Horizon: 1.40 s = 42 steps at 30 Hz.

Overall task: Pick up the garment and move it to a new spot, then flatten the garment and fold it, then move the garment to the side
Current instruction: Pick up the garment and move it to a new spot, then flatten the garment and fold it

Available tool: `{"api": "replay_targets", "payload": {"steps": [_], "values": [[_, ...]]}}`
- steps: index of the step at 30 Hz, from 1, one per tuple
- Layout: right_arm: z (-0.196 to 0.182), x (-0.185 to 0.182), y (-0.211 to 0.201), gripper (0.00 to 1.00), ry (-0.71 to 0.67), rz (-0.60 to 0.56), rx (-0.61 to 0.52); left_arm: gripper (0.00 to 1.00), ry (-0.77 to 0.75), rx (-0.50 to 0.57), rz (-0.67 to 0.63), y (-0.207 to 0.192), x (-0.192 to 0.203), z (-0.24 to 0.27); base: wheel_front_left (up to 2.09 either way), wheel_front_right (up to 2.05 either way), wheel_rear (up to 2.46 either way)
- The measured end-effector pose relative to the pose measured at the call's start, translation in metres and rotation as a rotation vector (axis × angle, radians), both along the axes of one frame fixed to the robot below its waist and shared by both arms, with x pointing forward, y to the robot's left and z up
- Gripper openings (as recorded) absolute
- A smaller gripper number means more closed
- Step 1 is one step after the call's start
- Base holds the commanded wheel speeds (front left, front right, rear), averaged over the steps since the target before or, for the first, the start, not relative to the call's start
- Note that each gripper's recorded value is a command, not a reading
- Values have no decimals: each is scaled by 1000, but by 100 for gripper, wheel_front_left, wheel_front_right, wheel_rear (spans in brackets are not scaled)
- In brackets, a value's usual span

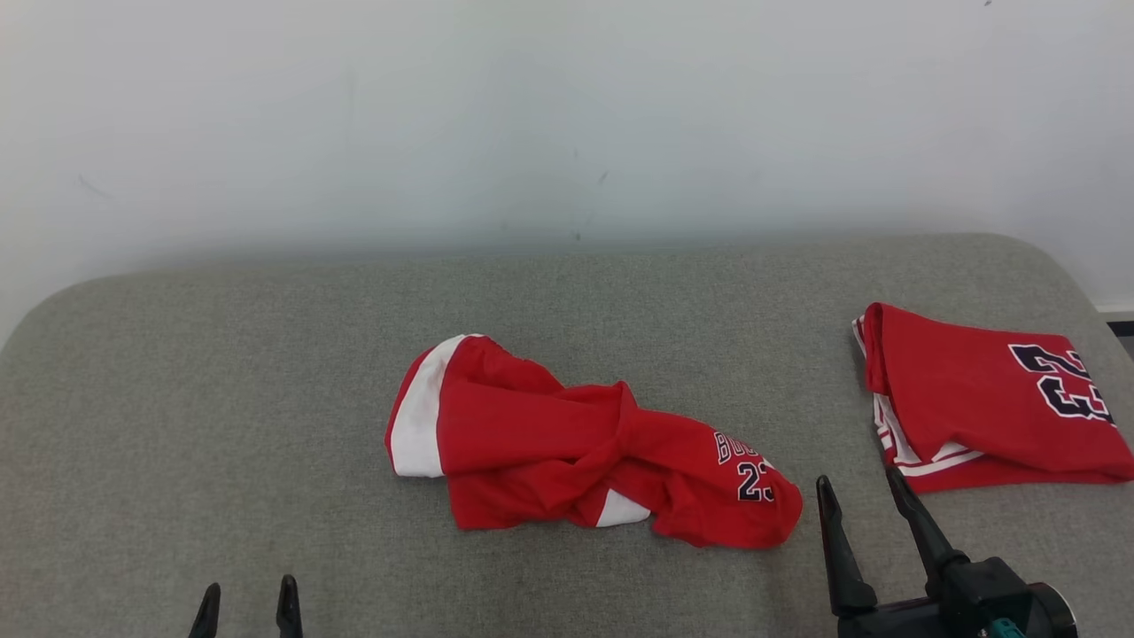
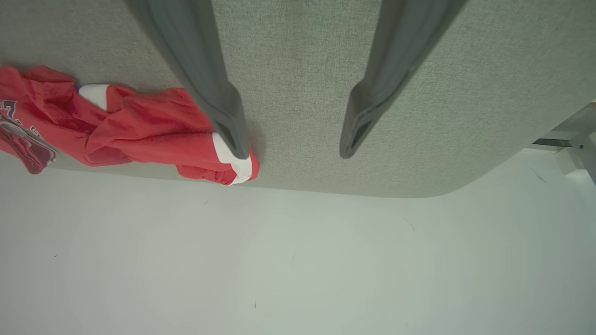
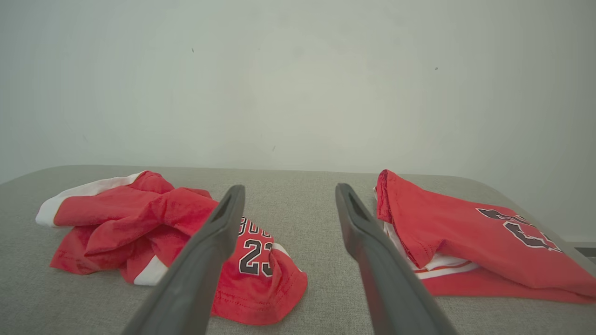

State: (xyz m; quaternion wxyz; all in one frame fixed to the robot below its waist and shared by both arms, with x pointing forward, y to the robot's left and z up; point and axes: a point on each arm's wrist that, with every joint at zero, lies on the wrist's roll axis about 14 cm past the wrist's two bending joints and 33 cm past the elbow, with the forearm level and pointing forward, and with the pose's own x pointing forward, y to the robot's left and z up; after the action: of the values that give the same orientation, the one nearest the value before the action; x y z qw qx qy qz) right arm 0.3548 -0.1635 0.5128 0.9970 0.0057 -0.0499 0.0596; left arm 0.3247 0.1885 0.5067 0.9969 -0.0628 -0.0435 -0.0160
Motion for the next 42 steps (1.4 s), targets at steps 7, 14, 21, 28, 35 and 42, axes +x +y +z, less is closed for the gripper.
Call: {"api": "replay_targets", "payload": {"steps": [7,14,21,28,35,42], "values": [[-2,1,2,100,8,5,0,100,6,-6,-7,-2,1,-2,0,0,0],[-4,1,3,100,13,8,-1,100,12,-6,-12,-4,3,-4,0,0,0],[-6,2,2,100,19,6,-1,100,32,-12,-45,-16,9,-10,0,0,0],[-3,3,-1,100,13,-5,-3,100,119,-19,-118,-35,45,-21,0,0,0],[-5,1,-14,100,22,-43,-7,100,236,-85,-178,-55,95,-33,0,0,0],[-8,-1,-27,100,36,-85,-22,100,316,-8,-239,-71,147,-31,0,0,0]]}}
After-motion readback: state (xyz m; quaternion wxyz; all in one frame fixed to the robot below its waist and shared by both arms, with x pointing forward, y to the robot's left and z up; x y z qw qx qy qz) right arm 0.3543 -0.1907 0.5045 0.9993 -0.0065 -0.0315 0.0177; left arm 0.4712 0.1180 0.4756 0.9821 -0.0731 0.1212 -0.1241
